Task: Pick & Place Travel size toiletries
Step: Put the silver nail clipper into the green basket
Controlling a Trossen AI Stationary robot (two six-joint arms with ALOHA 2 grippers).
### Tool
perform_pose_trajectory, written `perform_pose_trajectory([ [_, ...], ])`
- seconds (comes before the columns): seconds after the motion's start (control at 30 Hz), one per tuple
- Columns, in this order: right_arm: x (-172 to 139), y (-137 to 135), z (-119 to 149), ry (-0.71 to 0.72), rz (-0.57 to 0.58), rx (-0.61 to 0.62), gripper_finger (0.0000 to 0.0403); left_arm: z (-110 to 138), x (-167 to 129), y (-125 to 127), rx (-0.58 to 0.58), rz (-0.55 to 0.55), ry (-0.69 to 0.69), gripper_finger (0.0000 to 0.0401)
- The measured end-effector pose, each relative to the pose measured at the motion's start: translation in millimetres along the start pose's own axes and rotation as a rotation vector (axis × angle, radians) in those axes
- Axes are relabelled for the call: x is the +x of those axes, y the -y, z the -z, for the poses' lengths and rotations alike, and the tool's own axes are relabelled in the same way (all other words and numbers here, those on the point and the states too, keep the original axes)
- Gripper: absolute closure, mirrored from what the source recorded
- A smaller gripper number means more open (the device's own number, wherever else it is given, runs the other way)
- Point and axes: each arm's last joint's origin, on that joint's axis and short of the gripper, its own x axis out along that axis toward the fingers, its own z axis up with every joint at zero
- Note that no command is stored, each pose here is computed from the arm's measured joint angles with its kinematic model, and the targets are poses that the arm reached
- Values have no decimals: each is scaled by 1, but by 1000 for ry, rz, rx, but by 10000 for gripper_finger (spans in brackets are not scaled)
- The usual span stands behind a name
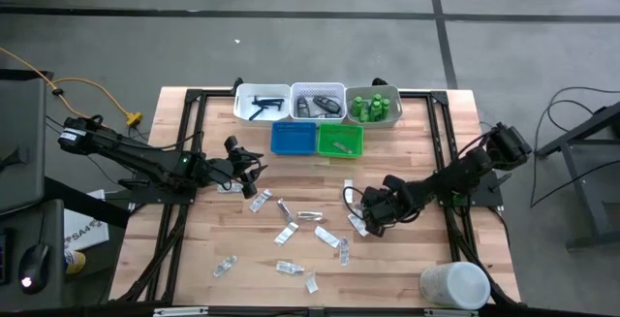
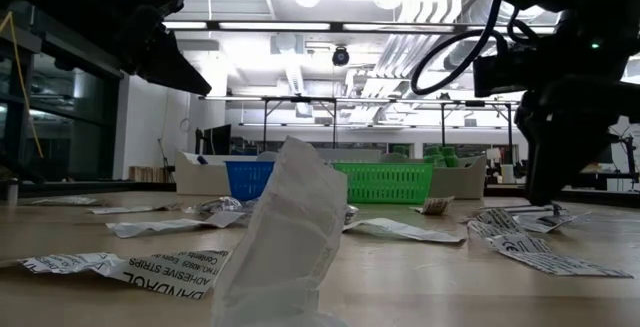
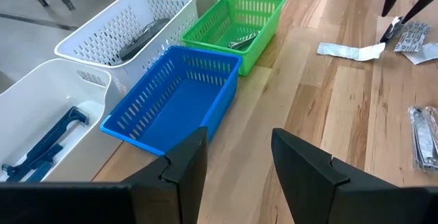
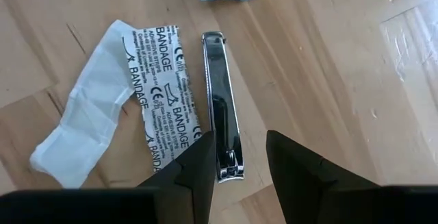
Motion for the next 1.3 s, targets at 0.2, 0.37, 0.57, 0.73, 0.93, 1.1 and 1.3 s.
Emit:
perform_pose_trajectory([
  [0.2,0,-2,0,-21,-33,4,280,0,0,0,0,0,0,240],
  [0.37,0,-1,0,-14,-26,8,280,0,0,0,0,0,0,240],
  [0.57,0,-1,0,-14,-27,8,280,0,0,0,0,0,0,240],
  [0.73,0,-2,0,-11,-31,11,280,0,0,0,0,0,-1,240],
  [0.93,0,-2,-1,-7,-33,14,280,0,0,0,0,0,0,240],
  [1.1,0,-3,-2,4,-46,18,280,0,0,0,1,0,-1,240],
  [1.3,0,-4,-2,6,-51,21,280,0,0,0,0,0,0,240],
])
